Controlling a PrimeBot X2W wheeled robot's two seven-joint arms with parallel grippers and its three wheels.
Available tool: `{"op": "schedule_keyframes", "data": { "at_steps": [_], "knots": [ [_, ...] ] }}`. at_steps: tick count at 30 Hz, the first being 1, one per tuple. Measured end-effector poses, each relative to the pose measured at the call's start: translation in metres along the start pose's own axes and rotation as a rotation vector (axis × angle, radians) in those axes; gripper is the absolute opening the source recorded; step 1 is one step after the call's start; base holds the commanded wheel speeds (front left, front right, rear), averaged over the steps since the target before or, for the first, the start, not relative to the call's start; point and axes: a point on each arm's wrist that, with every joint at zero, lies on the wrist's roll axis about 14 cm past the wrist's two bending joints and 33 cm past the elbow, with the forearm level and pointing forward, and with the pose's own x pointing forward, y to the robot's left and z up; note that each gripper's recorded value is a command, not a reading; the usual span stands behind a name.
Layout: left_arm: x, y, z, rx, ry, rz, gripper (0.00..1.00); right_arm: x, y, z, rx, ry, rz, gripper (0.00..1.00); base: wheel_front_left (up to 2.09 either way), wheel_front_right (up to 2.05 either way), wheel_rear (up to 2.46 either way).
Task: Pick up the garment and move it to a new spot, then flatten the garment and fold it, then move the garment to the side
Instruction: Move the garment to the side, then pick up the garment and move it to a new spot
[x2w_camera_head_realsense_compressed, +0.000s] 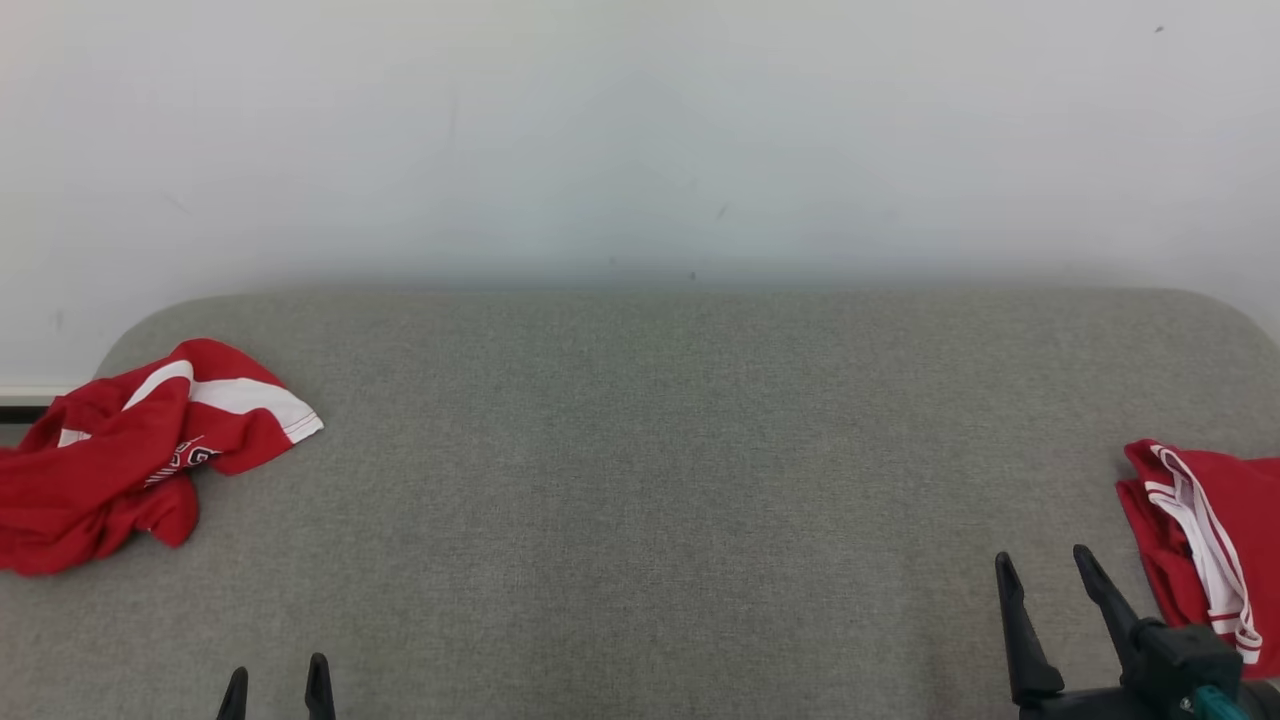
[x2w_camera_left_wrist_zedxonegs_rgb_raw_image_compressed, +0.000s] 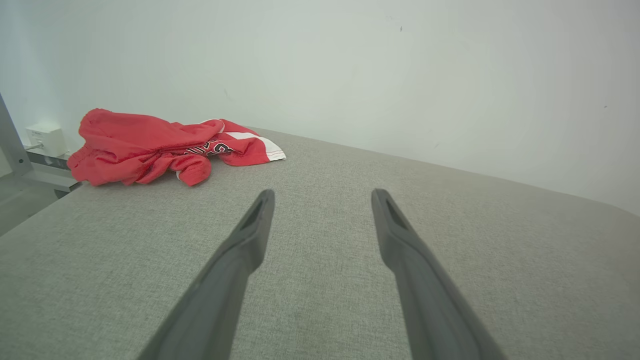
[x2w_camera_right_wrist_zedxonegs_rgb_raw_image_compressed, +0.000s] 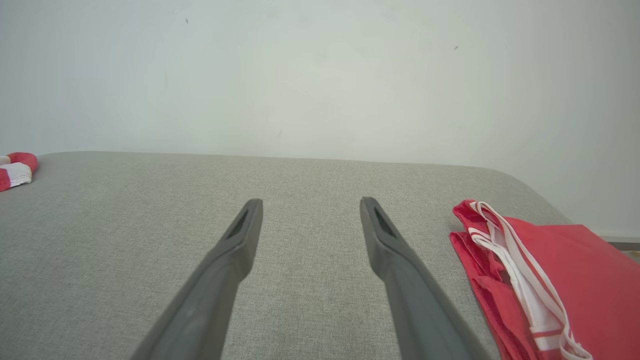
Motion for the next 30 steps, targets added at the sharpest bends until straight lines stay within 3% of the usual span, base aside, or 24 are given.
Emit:
{"op": "schedule_keyframes", "data": {
  "at_steps": [10, 30],
  "knots": [
    [0.005, -0.011, -0.004, -0.004, 0.013, -0.036, 1.00, -0.021, 0.002, -0.017, 0.030, 0.022, -0.027, 1.00, 0.00, 0.00, 0.00],
    [0.008, -0.014, -0.005, -0.005, 0.014, -0.045, 1.00, -0.020, 0.002, -0.019, 0.058, 0.014, -0.037, 1.00, 0.00, 0.00, 0.00]
  ]
}}
